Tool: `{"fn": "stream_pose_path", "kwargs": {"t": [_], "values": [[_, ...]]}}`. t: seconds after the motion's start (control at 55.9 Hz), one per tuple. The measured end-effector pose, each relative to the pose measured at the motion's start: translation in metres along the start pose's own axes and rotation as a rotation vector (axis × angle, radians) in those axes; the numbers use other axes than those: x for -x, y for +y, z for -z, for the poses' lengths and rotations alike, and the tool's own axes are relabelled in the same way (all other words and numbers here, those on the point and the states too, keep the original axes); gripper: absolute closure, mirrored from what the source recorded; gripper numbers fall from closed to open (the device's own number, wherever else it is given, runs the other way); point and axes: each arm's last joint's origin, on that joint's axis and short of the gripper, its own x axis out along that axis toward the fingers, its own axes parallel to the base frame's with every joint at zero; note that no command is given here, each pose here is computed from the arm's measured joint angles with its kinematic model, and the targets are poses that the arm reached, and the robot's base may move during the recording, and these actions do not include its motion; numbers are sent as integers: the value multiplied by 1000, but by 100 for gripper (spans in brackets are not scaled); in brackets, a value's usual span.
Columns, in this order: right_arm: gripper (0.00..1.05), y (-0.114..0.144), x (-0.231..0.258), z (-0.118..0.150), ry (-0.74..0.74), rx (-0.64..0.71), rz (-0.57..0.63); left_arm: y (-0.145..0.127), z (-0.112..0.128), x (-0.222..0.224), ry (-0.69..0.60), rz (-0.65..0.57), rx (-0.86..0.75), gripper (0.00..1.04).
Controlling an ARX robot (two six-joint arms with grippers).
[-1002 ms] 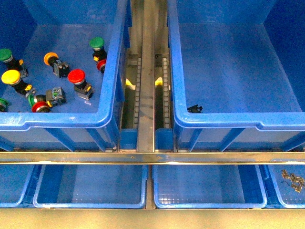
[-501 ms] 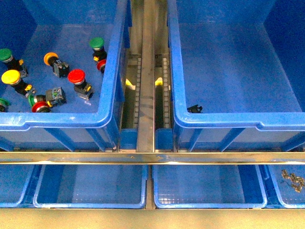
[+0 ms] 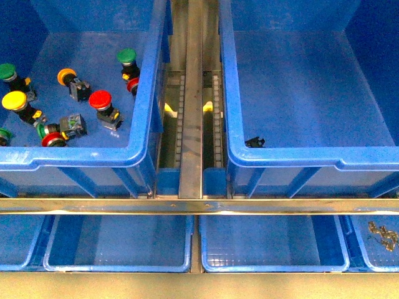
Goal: Pick red and yellow buttons and place in box
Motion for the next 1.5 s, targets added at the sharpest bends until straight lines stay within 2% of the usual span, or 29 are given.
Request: {"fn": "stream_pose_path", "kwargs": {"t": [0.59, 0.626, 0.662, 0.716, 0.752, 0.859, 0.948, 1.056, 1.163, 1.324, 1.503], "values": [[7, 0, 0, 0, 0, 0, 0, 0, 0, 0, 0, 0, 0, 8], [7, 0, 0, 0, 0, 0, -1, 1, 1, -1, 93, -42, 53, 8], [7, 0, 0, 0, 0, 0, 3, 3, 0, -3, 249, -89, 154, 8], [7, 0, 0, 0, 0, 0, 1, 8, -6, -12, 373, -148, 280, 8], [7, 0, 0, 0, 0, 0, 0, 14, -14, -26, 404, -169, 374, 8], [7, 0, 0, 0, 0, 0, 0, 30, -32, -59, 384, -171, 432, 8], [7, 0, 0, 0, 0, 0, 0, 40, -41, -94, 413, -88, 392, 8], [7, 0, 0, 0, 0, 0, 0, 42, -35, -130, 524, 43, 287, 8], [7, 0, 0, 0, 0, 0, 0, 42, -16, -169, 619, 148, 137, 8], [7, 0, 0, 0, 0, 0, 0, 37, 8, -217, 706, 268, -3, 8], [7, 0, 0, 0, 0, 0, 0, 32, 33, -255, 750, 334, -65, 8]]}}
